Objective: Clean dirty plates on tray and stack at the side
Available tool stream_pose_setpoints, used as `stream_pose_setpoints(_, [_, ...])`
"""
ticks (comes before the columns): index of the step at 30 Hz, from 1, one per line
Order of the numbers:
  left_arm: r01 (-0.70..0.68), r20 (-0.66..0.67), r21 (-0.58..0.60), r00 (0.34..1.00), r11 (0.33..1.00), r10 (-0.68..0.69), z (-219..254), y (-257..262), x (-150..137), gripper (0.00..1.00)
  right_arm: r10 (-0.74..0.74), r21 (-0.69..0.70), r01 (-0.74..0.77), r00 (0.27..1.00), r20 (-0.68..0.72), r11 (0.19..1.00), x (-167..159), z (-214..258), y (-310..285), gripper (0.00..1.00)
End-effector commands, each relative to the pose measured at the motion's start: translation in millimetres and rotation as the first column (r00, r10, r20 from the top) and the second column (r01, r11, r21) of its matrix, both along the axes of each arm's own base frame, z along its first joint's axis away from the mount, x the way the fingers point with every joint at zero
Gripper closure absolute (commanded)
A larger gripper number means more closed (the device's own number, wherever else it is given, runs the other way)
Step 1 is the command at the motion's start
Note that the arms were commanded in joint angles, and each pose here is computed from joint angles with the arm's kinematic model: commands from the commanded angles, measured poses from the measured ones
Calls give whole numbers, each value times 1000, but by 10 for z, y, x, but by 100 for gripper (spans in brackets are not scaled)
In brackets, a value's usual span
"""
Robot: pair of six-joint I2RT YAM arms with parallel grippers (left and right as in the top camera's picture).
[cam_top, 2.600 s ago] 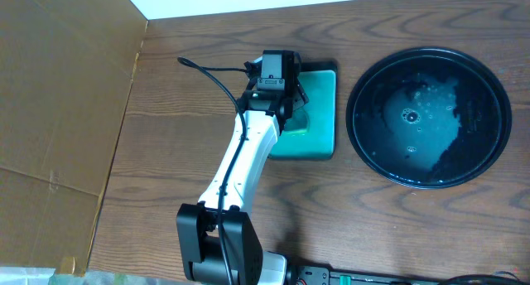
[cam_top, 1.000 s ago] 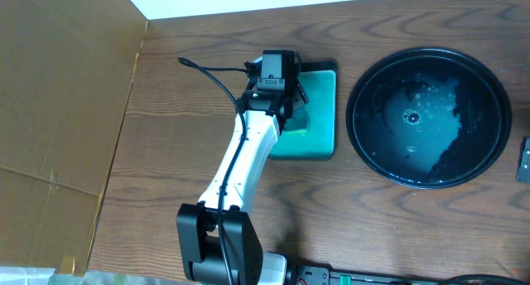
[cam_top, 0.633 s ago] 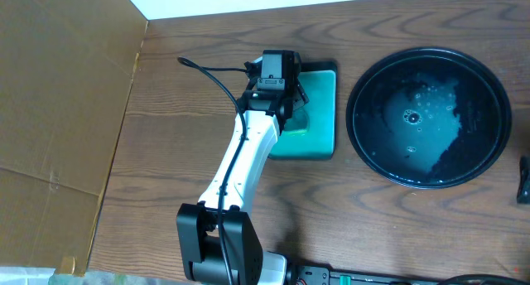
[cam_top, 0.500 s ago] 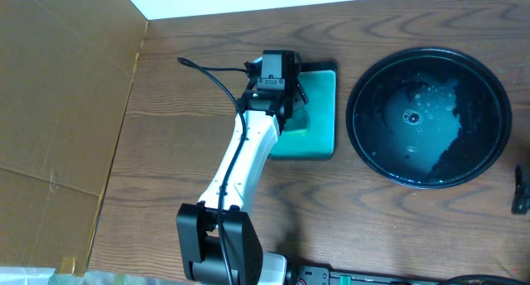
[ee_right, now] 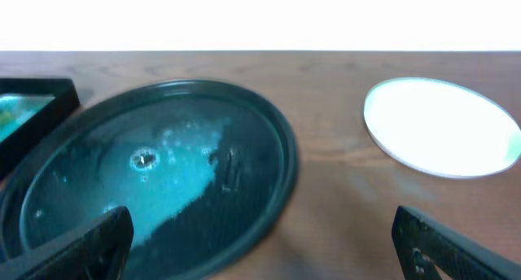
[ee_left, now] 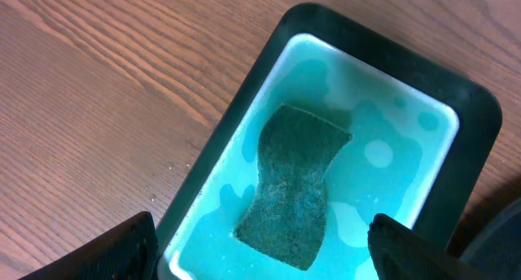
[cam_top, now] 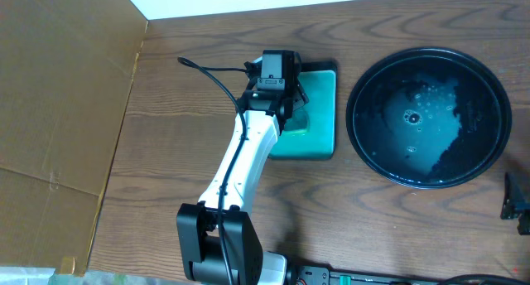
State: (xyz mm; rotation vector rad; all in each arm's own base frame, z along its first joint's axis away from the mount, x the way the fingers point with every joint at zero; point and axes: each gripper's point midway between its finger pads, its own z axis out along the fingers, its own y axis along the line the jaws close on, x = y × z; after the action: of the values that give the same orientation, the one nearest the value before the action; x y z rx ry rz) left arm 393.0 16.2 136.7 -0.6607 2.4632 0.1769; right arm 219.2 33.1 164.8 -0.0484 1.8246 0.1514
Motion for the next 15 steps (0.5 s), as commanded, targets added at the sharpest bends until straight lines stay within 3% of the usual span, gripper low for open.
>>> stream_pose_setpoints(1, [-5, -10, 13, 1000, 1000, 5, -26, 24, -18, 16, 21, -28, -19, 998, 54, 999, 74, -15, 27, 1])
stream_pose_setpoints(8, [-5, -10, 13, 1000, 1000, 5, -26, 24, -18, 16, 83, -105, -62, 975, 207, 993, 216, 15, 125, 1])
stream_pose_setpoints(15, [-5, -10, 13, 1000, 1000, 5, -25, 24, -17, 16, 81, -119, -55, 970, 229, 991, 237, 13, 101, 1])
